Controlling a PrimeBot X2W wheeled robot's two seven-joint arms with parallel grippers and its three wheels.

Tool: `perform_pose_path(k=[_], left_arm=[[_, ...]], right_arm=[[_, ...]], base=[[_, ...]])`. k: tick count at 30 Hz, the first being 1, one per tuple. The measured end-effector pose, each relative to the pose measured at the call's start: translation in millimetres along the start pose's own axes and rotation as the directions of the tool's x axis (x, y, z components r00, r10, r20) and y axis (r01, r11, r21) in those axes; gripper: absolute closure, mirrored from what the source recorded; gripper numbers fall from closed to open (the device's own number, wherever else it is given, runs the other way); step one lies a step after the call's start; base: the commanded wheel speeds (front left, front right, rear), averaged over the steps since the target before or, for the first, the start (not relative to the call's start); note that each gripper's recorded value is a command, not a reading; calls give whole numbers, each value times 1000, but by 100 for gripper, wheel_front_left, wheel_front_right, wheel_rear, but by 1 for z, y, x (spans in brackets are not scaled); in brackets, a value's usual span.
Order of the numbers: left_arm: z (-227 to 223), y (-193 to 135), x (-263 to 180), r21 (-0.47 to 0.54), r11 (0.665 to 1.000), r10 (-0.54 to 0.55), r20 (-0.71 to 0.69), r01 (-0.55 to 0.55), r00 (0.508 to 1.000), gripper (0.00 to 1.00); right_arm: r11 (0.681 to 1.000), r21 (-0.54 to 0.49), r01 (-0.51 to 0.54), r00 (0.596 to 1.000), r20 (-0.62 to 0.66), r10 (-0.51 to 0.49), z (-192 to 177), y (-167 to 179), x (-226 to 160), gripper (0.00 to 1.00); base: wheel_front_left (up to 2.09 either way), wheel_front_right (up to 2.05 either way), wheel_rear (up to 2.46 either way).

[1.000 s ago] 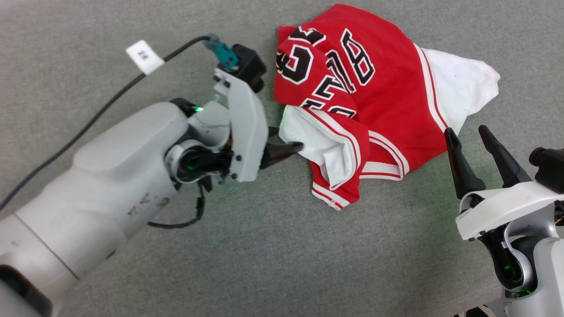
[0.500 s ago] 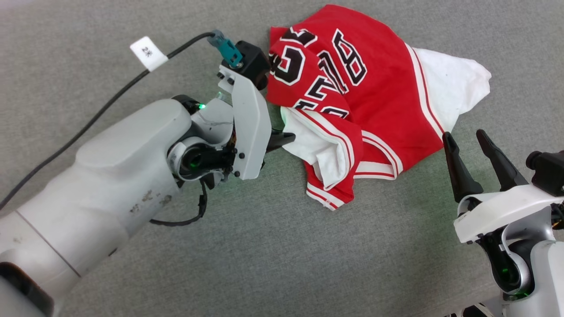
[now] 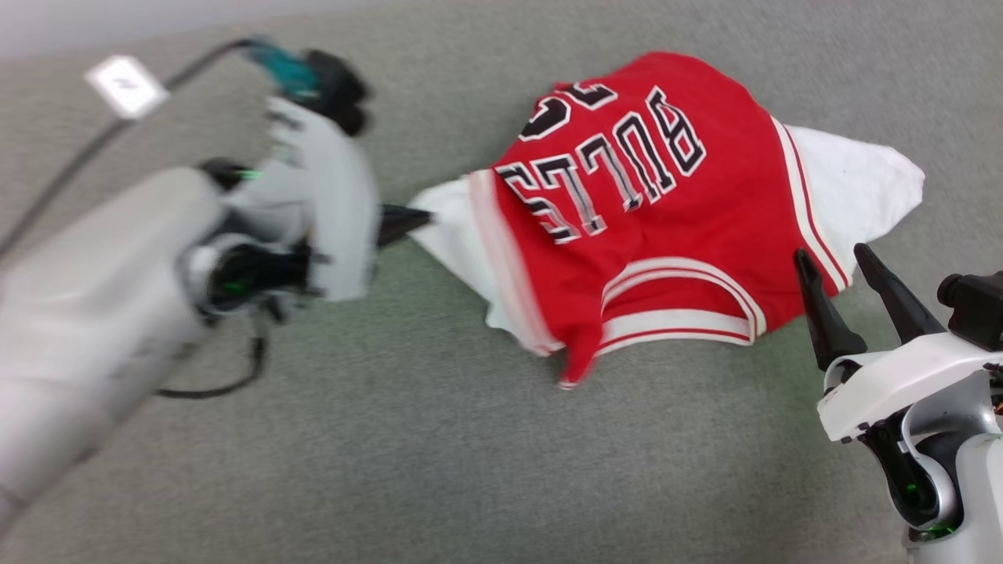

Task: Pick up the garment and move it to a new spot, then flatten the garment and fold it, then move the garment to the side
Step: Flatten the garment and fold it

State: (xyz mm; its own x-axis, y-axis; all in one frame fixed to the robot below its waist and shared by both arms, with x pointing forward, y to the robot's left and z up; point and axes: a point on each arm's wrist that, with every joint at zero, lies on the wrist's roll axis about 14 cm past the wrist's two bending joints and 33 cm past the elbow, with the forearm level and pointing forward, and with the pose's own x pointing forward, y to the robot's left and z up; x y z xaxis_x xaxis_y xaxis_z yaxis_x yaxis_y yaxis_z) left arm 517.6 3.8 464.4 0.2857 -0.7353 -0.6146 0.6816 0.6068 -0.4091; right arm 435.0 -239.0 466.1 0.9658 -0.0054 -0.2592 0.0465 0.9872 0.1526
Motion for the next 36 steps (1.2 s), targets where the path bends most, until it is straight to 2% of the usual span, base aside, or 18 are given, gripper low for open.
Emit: perform_pose_path(k=[5,10,14,20,33,34,36], left_arm=[[-5,46,-53,-42,985,169,19,-168,986,100],[-10,90,-104,-91,938,339,28,-335,941,100],[11,103,-123,-149,915,391,107,-374,914,100],[0,115,-106,-156,899,425,81,-410,901,100],[-32,160,-73,-85,829,558,43,-553,829,100],[-33,161,-71,-82,828,559,40,-555,828,88],[-32,163,-70,-81,823,567,56,-562,822,31]], right_arm=[[999,-10,-35,999,-3,35,4,11,-2,0],[997,-25,-69,997,15,69,15,21,0,0],[997,-32,-74,997,12,74,17,22,0,0],[997,-37,-70,998,-2,70,15,21,1,0],[999,-45,-19,999,-33,18,6,5,-4,0],[999,-45,-17,999,-34,15,5,4,-5,0],[999,-43,-13,999,-35,12,5,3,-6,0]], base=[[0,0,0],[0,0,0],[0,0,0],[0,0,0],[0,0,0],[0,0,0],[0,0,0]])
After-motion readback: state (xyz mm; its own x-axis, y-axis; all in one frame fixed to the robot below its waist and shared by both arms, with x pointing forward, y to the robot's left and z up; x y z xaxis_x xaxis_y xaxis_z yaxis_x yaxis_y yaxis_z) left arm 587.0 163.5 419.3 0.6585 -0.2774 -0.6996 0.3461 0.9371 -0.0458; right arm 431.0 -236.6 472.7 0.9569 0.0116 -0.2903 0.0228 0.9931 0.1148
